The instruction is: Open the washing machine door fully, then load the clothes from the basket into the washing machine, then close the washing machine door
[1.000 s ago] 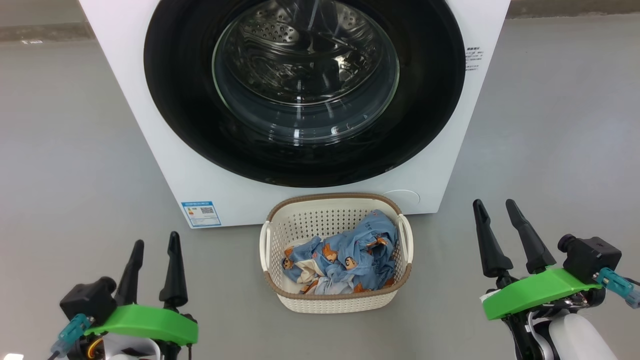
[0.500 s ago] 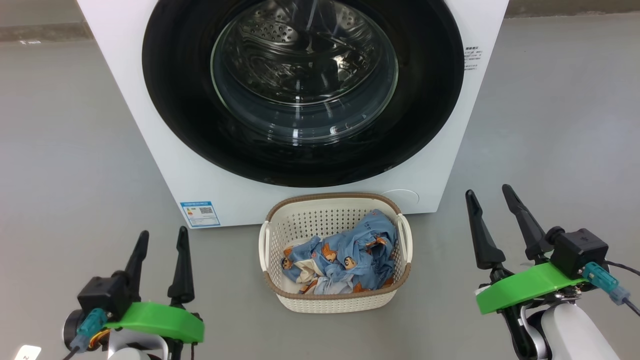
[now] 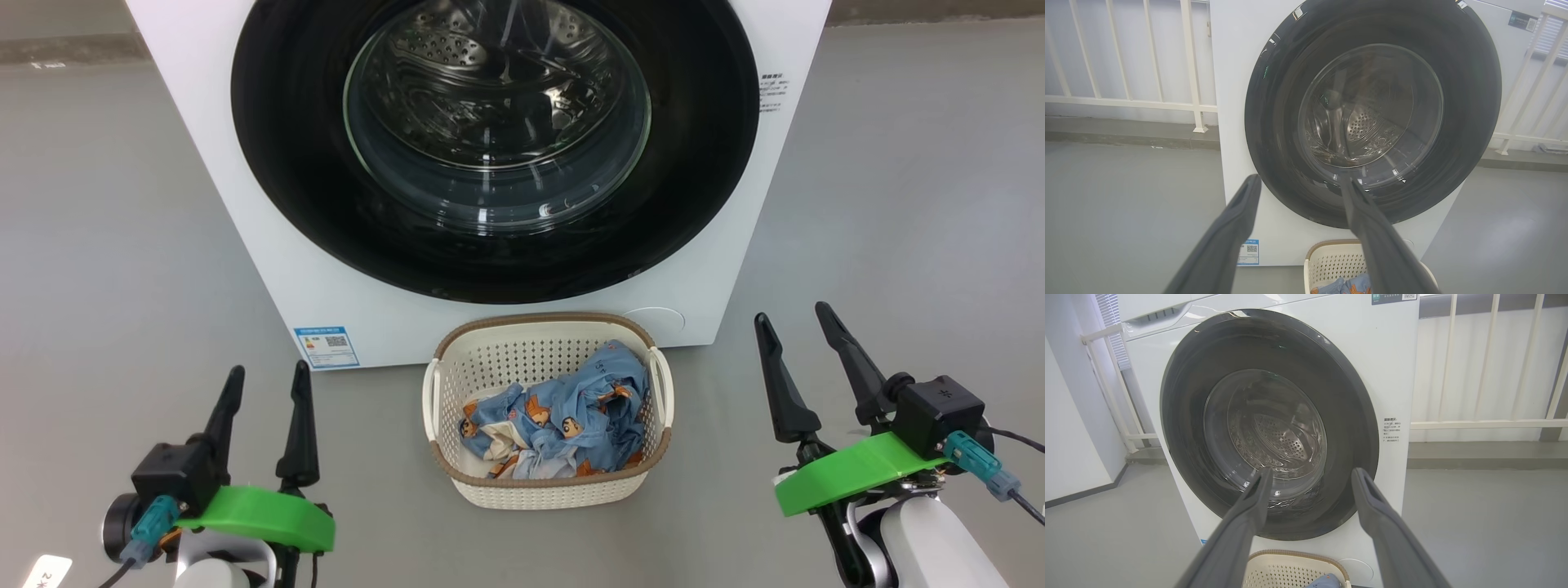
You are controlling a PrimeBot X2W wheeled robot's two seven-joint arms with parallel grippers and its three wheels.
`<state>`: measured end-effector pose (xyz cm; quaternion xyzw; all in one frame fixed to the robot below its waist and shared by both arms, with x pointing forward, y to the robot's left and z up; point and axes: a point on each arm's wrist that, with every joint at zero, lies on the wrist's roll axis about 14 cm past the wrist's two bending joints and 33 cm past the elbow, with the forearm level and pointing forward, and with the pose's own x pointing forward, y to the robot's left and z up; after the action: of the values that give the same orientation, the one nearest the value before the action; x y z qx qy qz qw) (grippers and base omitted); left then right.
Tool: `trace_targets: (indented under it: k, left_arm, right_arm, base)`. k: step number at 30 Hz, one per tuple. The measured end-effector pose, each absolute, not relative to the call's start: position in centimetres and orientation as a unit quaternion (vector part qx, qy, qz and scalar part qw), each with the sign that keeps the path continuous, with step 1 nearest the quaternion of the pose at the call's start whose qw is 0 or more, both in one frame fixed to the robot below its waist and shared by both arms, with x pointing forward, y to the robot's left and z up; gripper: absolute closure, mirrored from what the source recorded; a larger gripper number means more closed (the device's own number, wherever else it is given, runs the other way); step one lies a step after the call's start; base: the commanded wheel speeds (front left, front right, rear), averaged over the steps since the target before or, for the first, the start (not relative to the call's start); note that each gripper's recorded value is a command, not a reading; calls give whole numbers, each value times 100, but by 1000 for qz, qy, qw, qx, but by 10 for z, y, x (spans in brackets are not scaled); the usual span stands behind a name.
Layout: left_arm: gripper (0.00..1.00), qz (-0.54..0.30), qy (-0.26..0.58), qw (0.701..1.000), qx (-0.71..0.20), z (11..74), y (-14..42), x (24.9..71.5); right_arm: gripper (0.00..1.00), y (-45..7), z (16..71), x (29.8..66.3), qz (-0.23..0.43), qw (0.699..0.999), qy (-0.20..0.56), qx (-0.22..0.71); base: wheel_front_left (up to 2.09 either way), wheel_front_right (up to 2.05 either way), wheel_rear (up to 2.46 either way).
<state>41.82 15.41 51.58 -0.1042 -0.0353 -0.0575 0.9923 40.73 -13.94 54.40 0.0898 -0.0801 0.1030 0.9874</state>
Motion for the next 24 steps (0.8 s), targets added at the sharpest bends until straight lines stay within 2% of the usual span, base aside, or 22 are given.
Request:
trace_targets:
  k: [24]
  left_arm:
    - [0,-60,-34,992,-108,515,152,418]
  right_arm:
    - [0,-142,545,407,99,988,-82,89]
  base:
    - [0,0,0]
